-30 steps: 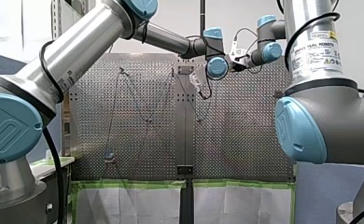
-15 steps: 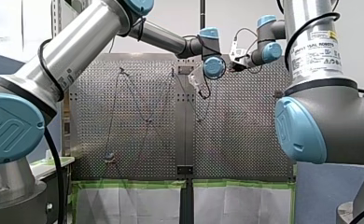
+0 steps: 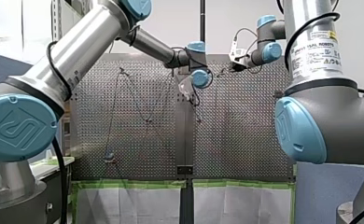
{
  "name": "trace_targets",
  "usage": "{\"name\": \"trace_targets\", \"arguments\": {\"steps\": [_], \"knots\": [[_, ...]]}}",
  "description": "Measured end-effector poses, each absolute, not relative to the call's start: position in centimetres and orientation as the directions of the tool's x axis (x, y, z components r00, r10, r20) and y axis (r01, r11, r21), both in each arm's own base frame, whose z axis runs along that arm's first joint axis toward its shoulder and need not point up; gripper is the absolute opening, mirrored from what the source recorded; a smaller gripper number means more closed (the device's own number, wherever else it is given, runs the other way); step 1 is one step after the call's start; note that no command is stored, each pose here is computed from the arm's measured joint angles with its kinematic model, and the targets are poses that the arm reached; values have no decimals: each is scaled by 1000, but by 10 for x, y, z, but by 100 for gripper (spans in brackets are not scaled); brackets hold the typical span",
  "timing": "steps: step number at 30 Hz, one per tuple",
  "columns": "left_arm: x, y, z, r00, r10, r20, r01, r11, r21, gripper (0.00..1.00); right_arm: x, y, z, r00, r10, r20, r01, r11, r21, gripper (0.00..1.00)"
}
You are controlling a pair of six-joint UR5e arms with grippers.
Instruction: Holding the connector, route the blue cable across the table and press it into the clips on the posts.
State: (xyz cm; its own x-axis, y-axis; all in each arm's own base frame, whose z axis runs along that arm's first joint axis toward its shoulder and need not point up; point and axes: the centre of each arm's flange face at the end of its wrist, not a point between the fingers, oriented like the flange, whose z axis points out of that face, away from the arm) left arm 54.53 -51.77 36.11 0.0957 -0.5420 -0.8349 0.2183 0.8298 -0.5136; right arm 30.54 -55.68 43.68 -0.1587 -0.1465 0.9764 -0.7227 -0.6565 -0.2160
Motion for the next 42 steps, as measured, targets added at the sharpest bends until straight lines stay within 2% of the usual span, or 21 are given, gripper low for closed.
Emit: {"name": "trace_targets", "arguments": {"steps": [8,15,18,34,42], "knots": [[509,-534,338,4,-441,-898,277,863,-423,100,305,-557,437,-159,-146,976,-723,-656,-216,0],[468,-557,321,-77,-408,-910,356,841,-407,100,305,-557,437,-159,-146,976,-723,-656,-216,0],[462,-558,314,-101,-408,-907,367,832,-416,100,305,-557,437,-159,-146,976,-723,-656,-216,0],[435,-542,349,-46,-465,-884,313,834,-455,100,305,-557,437,-159,-146,976,-723,-656,-216,0],[385,-548,371,-21,-544,-839,340,785,-517,100,305,-557,437,-159,-146,976,-723,-656,-216,0]]}}
